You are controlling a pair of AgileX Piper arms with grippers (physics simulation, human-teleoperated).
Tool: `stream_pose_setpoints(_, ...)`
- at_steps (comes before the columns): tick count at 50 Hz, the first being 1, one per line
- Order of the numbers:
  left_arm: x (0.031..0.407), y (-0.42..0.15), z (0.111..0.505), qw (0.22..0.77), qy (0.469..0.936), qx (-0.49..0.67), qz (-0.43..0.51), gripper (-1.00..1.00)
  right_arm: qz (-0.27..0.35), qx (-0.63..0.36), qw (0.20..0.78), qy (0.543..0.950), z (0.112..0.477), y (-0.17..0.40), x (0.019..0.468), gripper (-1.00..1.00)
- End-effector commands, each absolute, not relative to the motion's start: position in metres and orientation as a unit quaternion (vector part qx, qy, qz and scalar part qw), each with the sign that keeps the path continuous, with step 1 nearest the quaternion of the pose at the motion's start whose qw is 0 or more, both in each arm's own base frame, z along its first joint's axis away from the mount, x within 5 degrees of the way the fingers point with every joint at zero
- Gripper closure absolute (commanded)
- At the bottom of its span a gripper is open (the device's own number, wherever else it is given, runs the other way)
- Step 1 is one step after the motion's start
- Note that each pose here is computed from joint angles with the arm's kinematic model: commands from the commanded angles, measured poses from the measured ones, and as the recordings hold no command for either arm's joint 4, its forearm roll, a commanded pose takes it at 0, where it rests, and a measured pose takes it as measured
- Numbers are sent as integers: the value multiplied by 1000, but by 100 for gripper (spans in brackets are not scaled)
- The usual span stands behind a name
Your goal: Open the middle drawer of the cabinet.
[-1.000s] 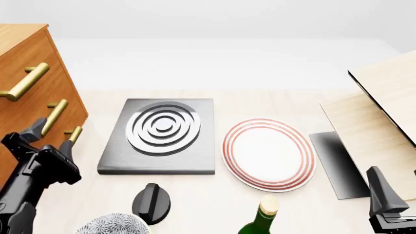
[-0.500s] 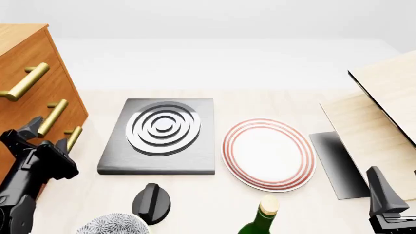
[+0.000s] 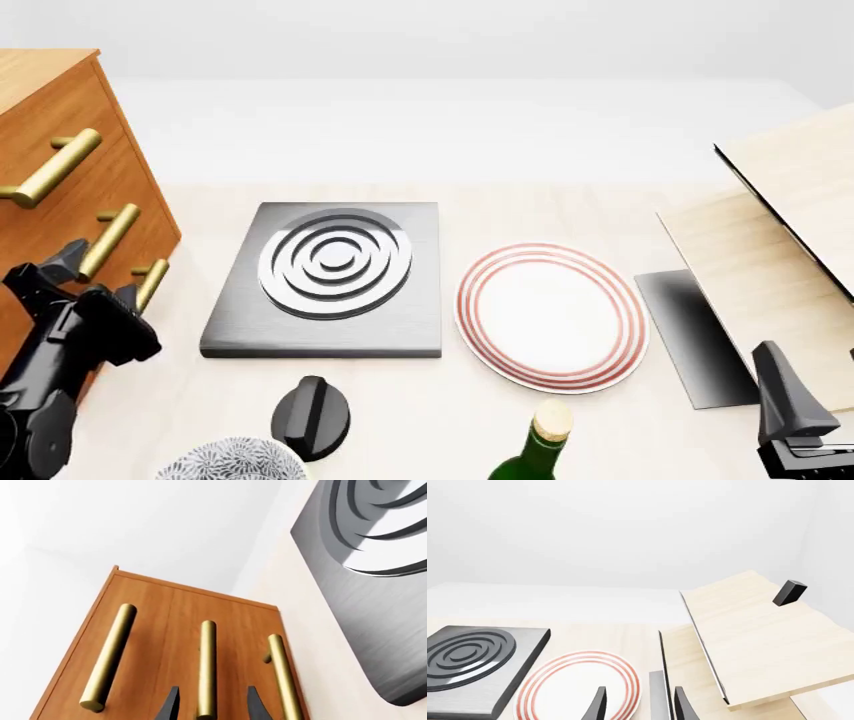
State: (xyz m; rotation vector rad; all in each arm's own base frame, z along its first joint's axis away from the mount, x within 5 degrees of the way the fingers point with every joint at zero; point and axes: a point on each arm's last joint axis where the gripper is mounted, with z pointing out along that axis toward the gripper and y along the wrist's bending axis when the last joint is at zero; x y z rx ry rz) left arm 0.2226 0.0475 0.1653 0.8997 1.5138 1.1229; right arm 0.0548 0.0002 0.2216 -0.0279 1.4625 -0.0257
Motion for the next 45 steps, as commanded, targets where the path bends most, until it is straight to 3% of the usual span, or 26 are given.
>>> stream_pose_setpoints(1, 226, 50, 161, 499, 633, 370, 462, -100, -8, -11, 742, 670, 219, 0, 55, -100)
stream_pose_setpoints(45, 229, 67, 157, 477, 647, 355, 478, -100, -8, -11, 742, 670, 219, 0, 55, -100)
